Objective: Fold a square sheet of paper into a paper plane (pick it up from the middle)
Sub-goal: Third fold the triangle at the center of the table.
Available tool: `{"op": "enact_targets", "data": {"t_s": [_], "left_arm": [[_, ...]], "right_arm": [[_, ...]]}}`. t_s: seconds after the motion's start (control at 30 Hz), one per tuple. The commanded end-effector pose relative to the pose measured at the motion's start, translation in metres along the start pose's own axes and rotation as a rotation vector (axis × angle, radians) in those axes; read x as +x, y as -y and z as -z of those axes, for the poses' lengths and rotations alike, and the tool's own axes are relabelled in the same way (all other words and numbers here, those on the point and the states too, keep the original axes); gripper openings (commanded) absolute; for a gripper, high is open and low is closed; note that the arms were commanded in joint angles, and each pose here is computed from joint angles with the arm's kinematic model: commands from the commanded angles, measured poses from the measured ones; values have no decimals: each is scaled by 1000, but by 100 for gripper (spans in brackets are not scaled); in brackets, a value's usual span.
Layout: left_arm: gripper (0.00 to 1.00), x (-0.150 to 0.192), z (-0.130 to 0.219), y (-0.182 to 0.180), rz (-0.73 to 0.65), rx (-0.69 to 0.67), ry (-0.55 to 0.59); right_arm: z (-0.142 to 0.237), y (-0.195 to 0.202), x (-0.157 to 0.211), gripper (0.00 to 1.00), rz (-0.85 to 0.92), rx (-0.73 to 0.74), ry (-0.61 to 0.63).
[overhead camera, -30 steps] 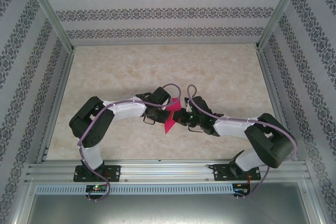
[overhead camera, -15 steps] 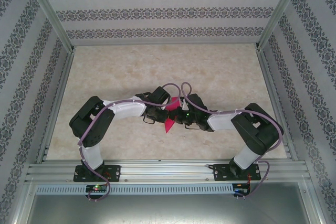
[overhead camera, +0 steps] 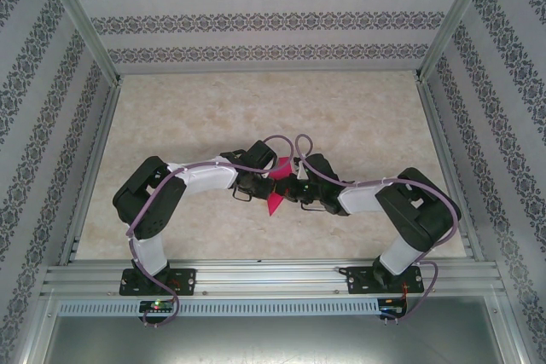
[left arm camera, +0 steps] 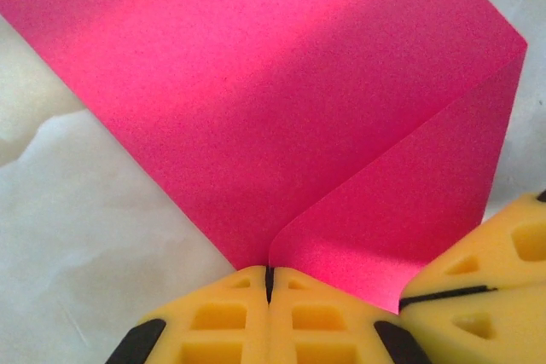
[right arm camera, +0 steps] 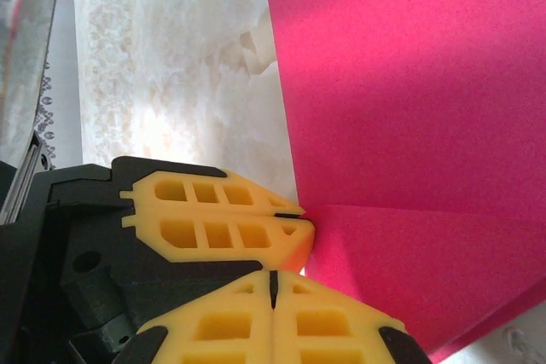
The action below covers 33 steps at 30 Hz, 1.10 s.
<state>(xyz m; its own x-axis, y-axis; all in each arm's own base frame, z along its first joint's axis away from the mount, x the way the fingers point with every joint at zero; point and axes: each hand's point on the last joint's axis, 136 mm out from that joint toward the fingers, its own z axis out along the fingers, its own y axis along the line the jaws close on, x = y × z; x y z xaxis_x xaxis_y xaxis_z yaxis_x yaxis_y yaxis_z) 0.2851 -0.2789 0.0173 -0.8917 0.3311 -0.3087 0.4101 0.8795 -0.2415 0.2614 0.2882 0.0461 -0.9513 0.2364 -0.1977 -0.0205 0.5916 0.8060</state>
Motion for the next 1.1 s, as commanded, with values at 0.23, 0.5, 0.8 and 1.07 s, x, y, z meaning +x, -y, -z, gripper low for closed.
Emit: {"op": "enact_targets", "data": {"t_s": [0.23, 0.5, 0.8, 1.07], "left_arm": [[0, 19, -19, -3, -21, -9, -80], [0, 20, -21, -3, -20, -8, -83], [0, 21, -16, -2, -27, 4, -65], [0, 24, -17, 1, -29, 25, -76]], "right_arm": [[19, 12, 9, 0, -17, 89, 32], [4, 11, 14, 0, -36, 98, -7], [6, 12, 12, 0, -86, 171, -1], [13, 13, 12, 0, -138, 203, 4]]}}
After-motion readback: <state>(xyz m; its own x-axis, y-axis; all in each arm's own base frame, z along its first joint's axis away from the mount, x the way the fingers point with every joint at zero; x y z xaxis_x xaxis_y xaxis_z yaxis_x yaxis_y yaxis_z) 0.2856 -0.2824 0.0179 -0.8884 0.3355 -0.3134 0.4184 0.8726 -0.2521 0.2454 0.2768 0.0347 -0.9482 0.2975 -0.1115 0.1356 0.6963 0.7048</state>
